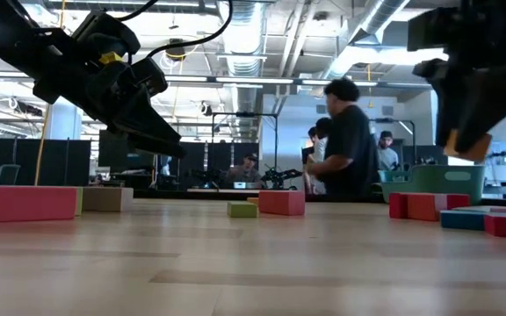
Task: Sort blocks by size
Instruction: Put the yellow square block into the green bin
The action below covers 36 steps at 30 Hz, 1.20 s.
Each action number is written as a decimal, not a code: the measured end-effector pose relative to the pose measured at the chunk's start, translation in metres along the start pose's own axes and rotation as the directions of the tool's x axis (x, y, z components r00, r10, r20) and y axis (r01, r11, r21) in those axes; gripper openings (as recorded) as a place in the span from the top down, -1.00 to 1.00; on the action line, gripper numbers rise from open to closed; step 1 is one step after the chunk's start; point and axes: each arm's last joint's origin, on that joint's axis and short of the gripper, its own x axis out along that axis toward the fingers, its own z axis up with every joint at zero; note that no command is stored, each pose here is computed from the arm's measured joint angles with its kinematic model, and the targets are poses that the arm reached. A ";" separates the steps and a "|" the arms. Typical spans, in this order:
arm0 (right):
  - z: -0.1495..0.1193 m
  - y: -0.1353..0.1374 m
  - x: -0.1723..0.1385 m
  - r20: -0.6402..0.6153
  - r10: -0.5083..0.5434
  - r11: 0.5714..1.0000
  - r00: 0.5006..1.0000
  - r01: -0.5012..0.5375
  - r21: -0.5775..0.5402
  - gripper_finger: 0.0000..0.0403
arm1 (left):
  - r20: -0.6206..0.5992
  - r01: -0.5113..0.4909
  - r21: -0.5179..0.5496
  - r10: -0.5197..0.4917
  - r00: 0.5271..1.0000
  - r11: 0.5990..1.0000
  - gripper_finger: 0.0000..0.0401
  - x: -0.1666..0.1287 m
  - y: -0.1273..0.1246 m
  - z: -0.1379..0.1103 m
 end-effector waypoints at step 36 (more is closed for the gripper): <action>-0.011 -0.200 0.051 -0.409 -0.382 0.617 0.829 0.558 0.555 0.24 | -0.003 0.010 0.011 -0.010 1.000 1.000 -0.23 0.000 0.000 0.000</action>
